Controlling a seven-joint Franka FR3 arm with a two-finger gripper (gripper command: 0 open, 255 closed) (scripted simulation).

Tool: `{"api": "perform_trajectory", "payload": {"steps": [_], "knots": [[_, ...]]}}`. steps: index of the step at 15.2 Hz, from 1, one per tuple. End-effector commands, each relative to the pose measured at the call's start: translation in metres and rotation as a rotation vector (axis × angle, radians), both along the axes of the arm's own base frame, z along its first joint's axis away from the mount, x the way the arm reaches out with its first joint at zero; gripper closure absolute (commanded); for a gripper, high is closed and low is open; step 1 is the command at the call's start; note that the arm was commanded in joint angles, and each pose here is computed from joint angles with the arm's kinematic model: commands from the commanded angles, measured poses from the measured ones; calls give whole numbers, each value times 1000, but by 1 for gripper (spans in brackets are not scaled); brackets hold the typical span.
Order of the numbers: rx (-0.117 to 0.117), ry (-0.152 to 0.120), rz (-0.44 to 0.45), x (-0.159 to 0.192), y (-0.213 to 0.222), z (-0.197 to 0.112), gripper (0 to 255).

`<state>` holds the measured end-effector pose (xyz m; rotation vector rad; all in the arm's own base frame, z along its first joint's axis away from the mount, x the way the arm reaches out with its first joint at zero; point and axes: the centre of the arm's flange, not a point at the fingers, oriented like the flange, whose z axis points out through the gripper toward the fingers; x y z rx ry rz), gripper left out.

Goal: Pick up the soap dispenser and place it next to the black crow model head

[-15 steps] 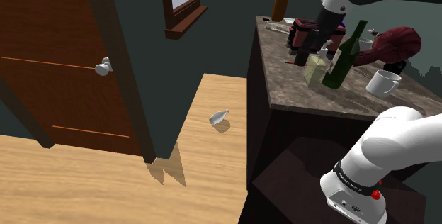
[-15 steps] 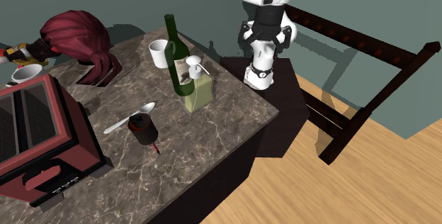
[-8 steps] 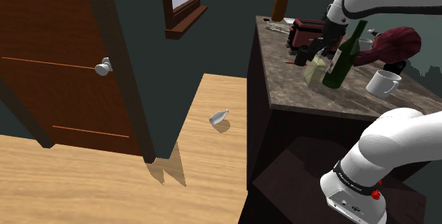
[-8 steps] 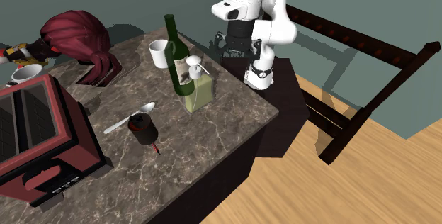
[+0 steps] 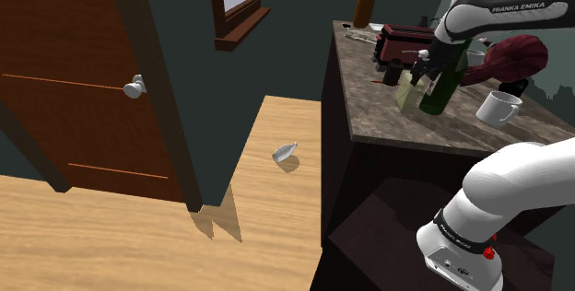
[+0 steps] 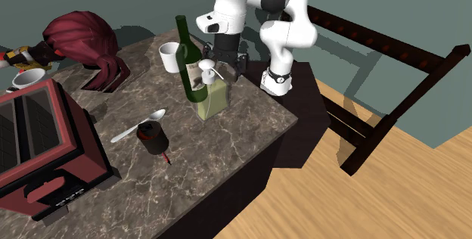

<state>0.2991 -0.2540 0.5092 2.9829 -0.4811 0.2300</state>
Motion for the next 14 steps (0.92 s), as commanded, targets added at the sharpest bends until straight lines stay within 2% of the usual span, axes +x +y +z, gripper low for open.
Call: {"api": "perform_trajectory", "payload": {"steps": [1, 7, 14], "knots": [[-2, 0, -7, 1, -4, -9, 0], [-2, 0, -7, 5, -8, -38, 0], [-2, 0, -7, 5, -8, -38, 0]]}}
